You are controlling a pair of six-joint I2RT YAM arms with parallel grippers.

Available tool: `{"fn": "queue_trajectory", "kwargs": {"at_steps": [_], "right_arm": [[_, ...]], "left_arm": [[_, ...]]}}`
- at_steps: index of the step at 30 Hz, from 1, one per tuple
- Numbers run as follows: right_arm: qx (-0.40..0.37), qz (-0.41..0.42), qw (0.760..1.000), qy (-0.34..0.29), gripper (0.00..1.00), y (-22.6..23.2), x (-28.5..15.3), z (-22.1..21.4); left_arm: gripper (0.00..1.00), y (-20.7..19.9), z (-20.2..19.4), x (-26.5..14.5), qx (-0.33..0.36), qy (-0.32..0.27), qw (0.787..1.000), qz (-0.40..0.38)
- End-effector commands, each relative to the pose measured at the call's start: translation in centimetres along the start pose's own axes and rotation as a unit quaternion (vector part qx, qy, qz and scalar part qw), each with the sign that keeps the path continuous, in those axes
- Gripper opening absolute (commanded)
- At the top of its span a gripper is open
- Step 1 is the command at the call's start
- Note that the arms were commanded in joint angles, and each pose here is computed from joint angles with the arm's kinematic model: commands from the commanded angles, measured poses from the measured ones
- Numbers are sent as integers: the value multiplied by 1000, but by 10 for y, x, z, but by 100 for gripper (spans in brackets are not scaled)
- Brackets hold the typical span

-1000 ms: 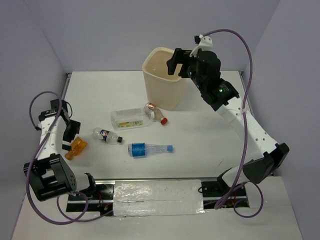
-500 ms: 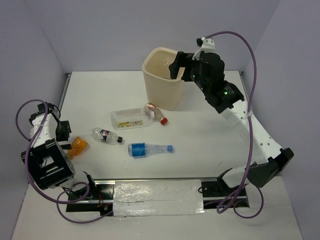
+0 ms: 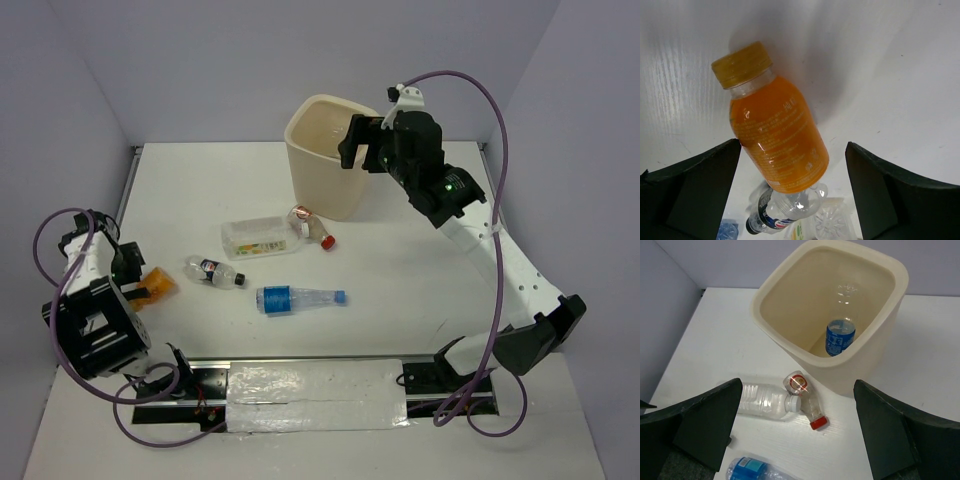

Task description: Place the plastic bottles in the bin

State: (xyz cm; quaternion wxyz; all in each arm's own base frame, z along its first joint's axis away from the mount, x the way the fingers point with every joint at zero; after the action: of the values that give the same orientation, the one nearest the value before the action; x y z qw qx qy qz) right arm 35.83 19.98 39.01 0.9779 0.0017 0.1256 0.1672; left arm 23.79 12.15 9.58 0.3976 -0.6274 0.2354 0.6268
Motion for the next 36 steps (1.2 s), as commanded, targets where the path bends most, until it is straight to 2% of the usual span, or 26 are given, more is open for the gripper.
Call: {"fn": "queue_trajectory", "kwargs": {"at_steps": [1, 7, 9, 12, 16, 20, 23, 25, 26, 27, 28, 29, 32, 33, 34, 35, 36], "right_arm": [[1, -2, 1000, -12, 100, -2, -14, 7], [-1, -4, 1000, 0, 100, -3, -12, 0], [-1, -6, 1000, 5, 100, -2, -12, -4], [2, -9, 1000, 7, 100, -4, -13, -6], [6, -14, 1000, 5, 100, -6, -15, -6], [9, -21, 1000, -1, 100, -8, -19, -3], [12, -23, 1000, -7, 100, -10, -26, -1], [16, -28, 999, -11, 100, -13, -31, 0], [18, -29, 999, -14, 100, -14, -34, 1], [21, -32, 999, -19, 100, -16, -41, 1], [22, -34, 999, -21, 100, -17, -44, 2], [24, -43, 999, -22, 100, -21, -47, 0], [33, -52, 997, -41, 100, -28, -67, 6], [37, -57, 997, -40, 100, -30, -70, 2], [43, -60, 996, -54, 100, -34, -83, 7], [47, -63, 995, -58, 100, -36, -89, 6], [51, -66, 995, -55, 100, -37, -91, 0]], "left_arm": [[99, 8, 2, 14, -6, -4, 1000, 17], [99, 7, 4, 35, 14, -16, 999, 24], [96, 8, 5, 40, 18, -20, 999, 29], [84, 8, 6, 41, 24, -23, 999, 26], [54, -9, 9, 30, 49, -30, 998, -2], [45, -38, 8, 4, 108, -37, 992, -48], [43, -72, -7, -39, 199, -47, 970, -131], [41, -100, -33, -79, 251, -38, 944, -212], [40, -106, -43, -98, 292, -38, 924, -244], [39, -115, -69, -129, 325, -18, 899, -294], [38, -126, -86, -151, 351, -7, 871, -343], [39, -125, -114, -183, 395, 20, 831, -391], [39, -128, -155, -234, 442, 54, 758, -477], [38, -122, -178, -262, 461, 76, 722, -510], [38, -115, -195, -277, 479, 101, 692, -530], [38, -114, -210, -281, 497, 111, 672, -537], [36, -104, -229, -309, 510, 131, 639, -561]]}}
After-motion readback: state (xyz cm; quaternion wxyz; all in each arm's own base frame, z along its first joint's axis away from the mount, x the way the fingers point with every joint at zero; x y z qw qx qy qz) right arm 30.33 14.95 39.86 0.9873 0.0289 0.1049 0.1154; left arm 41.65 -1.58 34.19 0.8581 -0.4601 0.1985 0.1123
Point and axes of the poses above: each gripper's point midway between its finger pads, its own x axis out along the fingers, its own y axis along the line the jaws close on, z = x × y, the point moved 2 cm from there along -x, back along the fingers, and after that the axes turned 14 degrees about -x, right-handed, at the moved point
